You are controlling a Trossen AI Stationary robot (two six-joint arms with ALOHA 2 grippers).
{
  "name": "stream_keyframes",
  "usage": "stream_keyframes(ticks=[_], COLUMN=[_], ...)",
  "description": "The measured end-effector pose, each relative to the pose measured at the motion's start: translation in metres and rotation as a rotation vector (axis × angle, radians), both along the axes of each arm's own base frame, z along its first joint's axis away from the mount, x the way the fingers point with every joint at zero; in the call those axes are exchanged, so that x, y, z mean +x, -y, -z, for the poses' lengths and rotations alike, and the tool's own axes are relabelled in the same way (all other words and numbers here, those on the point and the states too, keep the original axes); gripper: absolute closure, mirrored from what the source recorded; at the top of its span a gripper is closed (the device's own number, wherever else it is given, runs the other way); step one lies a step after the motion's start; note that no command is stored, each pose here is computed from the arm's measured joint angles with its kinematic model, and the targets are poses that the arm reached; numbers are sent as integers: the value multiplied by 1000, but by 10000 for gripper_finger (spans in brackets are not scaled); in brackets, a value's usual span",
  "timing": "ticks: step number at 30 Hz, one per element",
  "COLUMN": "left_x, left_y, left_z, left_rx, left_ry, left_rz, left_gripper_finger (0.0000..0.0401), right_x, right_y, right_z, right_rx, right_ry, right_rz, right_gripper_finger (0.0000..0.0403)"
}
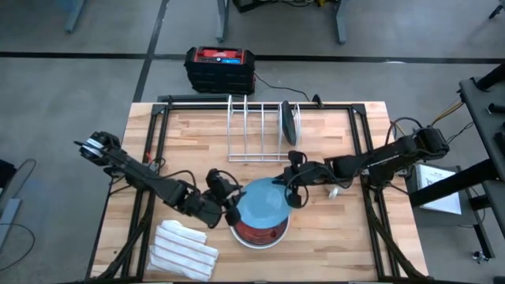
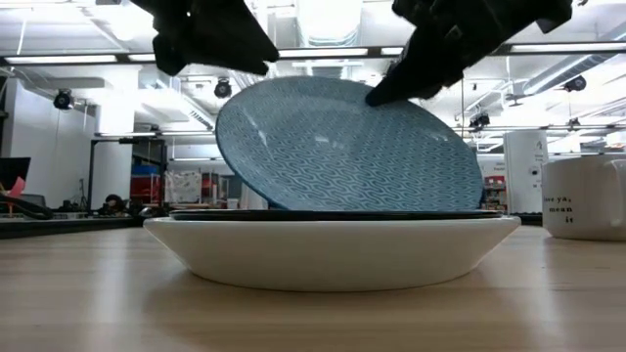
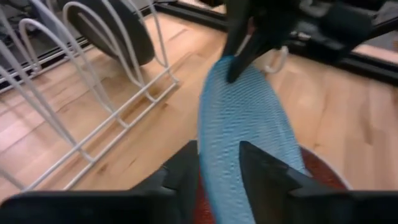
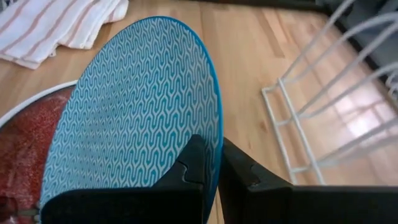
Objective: Sort dishes
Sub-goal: Put the blue plate in the dish rack
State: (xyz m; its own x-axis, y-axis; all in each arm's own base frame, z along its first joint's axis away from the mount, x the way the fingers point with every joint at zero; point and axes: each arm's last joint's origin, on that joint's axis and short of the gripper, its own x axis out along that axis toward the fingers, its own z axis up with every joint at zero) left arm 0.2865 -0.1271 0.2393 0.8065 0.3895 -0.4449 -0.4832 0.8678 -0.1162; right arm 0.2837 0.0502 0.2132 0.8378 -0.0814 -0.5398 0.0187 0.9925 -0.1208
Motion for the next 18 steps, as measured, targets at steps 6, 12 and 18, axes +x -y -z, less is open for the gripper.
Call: stream_keyframes(ticks=[6, 12, 18], left_x=[2, 4, 11], left_y=[-4, -2, 2], left_z=[3, 8, 22], left_rx=[11, -3, 8], left_ry=[-20, -42, -83], left_rz=[-14, 19, 36], left_gripper_finger=[210, 158, 162], right_x=[0, 3, 7], right_y=[-12, -16, -16], right_z=[-8, -18, -27], right_rx=[-107, -169, -218], right_ry=[24, 45, 67], right_rz=[-52, -89, -105], right_gripper_finger=[398, 397, 397])
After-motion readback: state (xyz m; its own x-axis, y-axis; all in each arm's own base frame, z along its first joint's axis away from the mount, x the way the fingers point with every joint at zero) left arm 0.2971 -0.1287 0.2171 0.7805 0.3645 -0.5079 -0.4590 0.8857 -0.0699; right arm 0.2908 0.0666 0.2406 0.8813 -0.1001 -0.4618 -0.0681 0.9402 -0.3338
